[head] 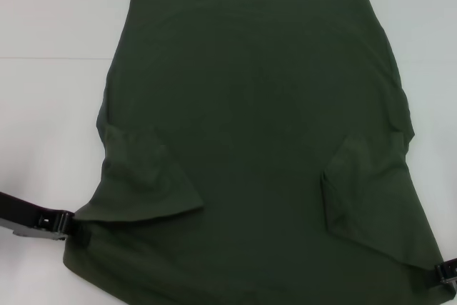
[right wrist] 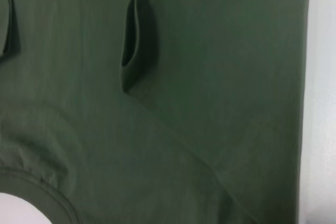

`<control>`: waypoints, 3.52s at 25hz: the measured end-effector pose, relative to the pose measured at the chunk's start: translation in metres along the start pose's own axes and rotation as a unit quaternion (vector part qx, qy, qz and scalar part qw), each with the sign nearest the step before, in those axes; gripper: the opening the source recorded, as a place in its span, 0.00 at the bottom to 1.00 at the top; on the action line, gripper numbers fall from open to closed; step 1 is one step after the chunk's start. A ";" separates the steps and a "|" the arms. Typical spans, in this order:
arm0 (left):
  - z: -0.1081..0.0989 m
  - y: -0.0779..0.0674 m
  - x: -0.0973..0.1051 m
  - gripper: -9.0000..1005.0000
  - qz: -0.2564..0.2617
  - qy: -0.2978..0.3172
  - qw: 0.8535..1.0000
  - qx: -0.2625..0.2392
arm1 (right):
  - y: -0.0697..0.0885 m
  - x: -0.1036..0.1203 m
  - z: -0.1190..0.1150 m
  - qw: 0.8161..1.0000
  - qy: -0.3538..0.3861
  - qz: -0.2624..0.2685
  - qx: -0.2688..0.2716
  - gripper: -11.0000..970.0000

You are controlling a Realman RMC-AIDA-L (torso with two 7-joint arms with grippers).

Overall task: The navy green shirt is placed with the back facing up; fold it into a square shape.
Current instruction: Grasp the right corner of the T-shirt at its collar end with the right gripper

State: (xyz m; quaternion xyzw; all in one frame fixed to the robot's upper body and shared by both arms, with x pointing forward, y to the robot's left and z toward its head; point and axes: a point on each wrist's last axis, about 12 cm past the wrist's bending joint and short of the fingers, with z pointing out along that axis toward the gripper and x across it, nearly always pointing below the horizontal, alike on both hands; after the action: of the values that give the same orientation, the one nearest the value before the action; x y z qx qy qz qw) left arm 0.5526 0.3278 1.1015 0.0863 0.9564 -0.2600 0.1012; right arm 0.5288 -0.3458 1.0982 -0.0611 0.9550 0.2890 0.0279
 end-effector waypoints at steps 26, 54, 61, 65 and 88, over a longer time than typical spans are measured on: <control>0.000 0.000 0.000 0.04 0.000 0.000 1.000 0.000 | 0.004 -0.002 0.005 1.000 0.003 -0.004 -0.006 0.94; 0.000 -0.002 -0.002 0.04 0.003 -0.002 1.000 0.003 | 0.020 -0.012 0.017 0.999 0.017 -0.023 -0.029 0.93; 0.000 -0.002 -0.003 0.04 0.005 -0.002 1.000 0.003 | 0.028 -0.018 0.022 0.998 0.024 -0.038 -0.039 0.93; 0.000 -0.003 -0.004 0.04 0.006 -0.003 1.000 0.002 | 0.031 -0.021 0.023 0.998 0.023 -0.047 -0.037 0.93; -0.001 -0.004 -0.007 0.04 0.012 -0.007 1.000 0.002 | 0.034 -0.023 0.028 0.997 0.037 -0.064 -0.019 0.28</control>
State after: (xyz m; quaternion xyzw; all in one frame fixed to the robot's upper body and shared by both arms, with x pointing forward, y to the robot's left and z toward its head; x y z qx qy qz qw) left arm 0.5579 0.3245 1.1056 0.0962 0.9540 -0.2614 0.1108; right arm 0.5475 -0.3003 1.0954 -0.1334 0.9439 0.3019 0.0096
